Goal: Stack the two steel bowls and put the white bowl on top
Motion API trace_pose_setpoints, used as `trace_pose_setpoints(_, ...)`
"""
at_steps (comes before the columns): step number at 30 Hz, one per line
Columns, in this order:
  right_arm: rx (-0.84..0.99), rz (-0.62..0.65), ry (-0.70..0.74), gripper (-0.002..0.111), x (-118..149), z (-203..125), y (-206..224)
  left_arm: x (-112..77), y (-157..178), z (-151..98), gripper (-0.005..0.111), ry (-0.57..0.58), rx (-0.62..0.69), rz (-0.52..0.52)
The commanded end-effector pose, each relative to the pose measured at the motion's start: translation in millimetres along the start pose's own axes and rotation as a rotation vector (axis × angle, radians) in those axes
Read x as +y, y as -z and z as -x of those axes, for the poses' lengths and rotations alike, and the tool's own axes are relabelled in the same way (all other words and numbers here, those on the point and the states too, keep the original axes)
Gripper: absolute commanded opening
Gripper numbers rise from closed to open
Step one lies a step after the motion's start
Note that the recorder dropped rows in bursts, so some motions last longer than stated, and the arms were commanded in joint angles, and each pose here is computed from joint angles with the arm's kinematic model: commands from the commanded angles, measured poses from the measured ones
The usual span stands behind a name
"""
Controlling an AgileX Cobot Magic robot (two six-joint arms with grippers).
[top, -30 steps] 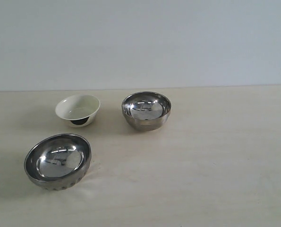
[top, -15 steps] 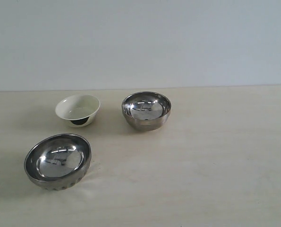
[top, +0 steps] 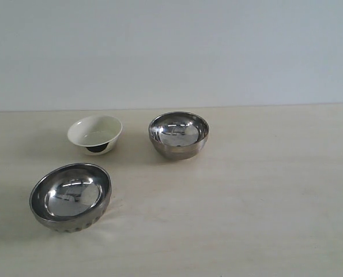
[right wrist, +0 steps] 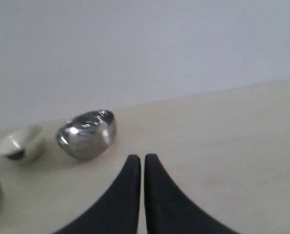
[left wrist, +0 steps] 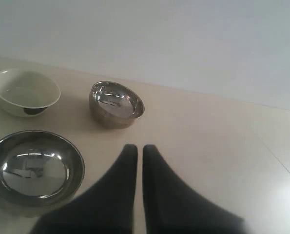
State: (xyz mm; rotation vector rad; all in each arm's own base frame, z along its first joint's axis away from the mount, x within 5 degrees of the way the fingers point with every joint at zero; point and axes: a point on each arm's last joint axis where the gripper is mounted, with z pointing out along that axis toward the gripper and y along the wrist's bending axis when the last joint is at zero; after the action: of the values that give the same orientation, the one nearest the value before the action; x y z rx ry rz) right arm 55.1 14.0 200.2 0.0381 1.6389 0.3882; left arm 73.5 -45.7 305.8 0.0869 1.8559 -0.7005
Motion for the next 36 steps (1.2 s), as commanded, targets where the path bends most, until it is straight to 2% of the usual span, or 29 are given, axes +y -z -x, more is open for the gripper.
trace_pose_setpoints(1,-0.053,0.034,-0.575,0.0,2,5,1,-1.2,0,2,0.004,-0.005,-0.009,-0.005)
trace_pose_setpoints(2,-0.081,0.043,-0.665,0.0,2,8,1,-1.4,0,2,0.004,-0.005,-0.006,-0.007)
trace_pose_setpoints(4,-0.112,0.05,-0.718,0.0,1,11,1,-1.4,0,2,0.004,-0.01,-0.005,-0.007)
trace_pose_setpoints(10,-0.156,0.057,-0.713,0.0,0,15,2,-1.5,0,2,0.004,-0.028,-0.003,-0.009)
trace_pose_setpoints(14,-0.166,0.075,-0.54,0.0,3,21,3,-1.3,0,3,0.004,-0.036,-0.017,-0.006)
trace_pose_setpoints(18,-0.221,0.114,-0.426,0.0,14,55,9,-0.5,1,5,0.004,-0.047,-0.034,0.004)
trace_pose_setpoints(21,-0.171,0.098,-0.349,0.0,23,79,0,-0.2,1,5,0.004,-0.047,-0.04,0.007)
trace_pose_setpoints(23,-0.105,0.08,-0.319,0.0,28,94,-14,0.0,1,5,0.004,-0.047,-0.043,0.009)
trace_pose_setpoints(28,0.179,0.039,-0.118,0.0,48,143,-103,0.6,1,6,0.004,-0.047,-0.055,0.016)
trace_pose_setpoints(31,0.354,0.068,0.02,0.0,57,153,-160,1.0,1,7,0.004,-0.047,-0.064,0.021)
trace_pose_setpoints(36,0.5,0.078,0.022,0.001,61,152,-237,1.7,1,8,0.004,-0.047,-0.077,0.028)
